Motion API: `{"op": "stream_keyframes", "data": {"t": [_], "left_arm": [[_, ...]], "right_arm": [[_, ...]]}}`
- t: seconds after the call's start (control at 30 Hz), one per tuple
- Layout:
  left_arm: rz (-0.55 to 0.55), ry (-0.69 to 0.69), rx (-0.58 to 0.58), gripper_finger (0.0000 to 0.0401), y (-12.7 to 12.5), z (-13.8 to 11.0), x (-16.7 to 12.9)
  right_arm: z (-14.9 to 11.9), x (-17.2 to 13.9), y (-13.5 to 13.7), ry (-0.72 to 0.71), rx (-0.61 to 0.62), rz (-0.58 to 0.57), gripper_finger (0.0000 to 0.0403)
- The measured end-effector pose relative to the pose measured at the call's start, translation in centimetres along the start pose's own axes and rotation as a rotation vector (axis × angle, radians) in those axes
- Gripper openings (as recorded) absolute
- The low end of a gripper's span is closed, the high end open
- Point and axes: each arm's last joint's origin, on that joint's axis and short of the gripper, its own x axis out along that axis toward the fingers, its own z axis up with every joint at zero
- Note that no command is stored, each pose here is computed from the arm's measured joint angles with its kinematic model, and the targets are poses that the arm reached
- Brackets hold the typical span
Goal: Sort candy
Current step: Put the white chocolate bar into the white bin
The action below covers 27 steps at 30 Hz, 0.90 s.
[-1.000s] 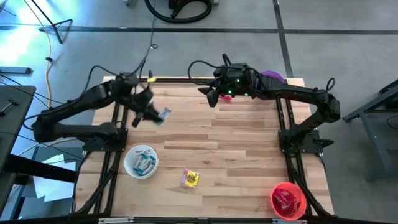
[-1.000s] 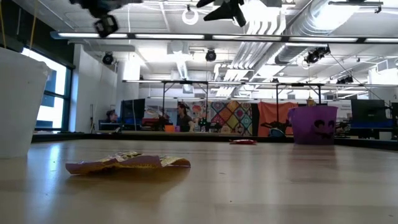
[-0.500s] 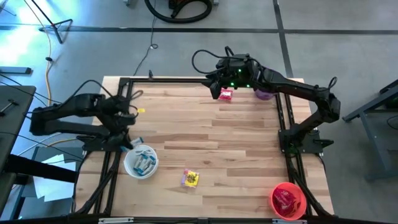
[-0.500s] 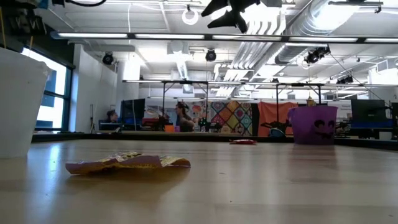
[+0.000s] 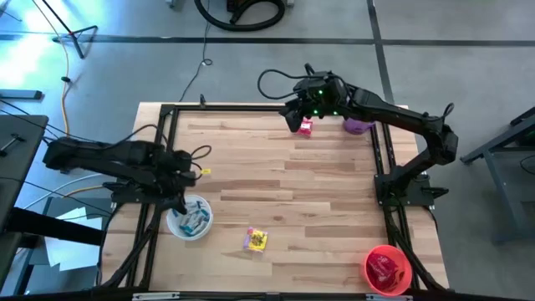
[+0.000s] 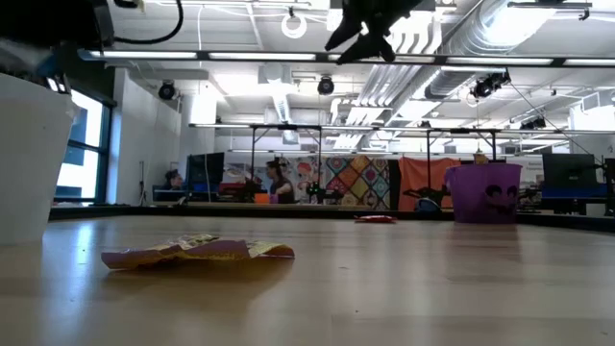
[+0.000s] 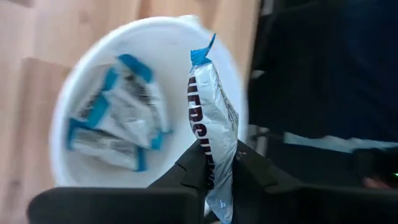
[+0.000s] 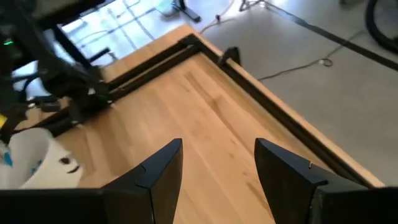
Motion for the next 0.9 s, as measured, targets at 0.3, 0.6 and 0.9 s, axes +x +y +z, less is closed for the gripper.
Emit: {"op": "stream_keyframes", "data": {"t": [0.3,0.6,0.9], "left_arm": [[0.136,0.041,-0.004,0.0043,1.4,0.1,2.5],[0.133,0.065,-0.086,0.0090,1.5,0.2,2.8],[0.111,0.051,-0.084,0.0156,0.3,0.5,2.1]], "right_arm": [[-4.1,6.2,-5.5,0.224,0.041,-0.097,0.0192],[-10.0,13.3,-12.3,0.528,0.014,-0.155,0.0203],[-12.9,15.7,-14.6,0.652,-0.037,-0.260,0.0286]]}}
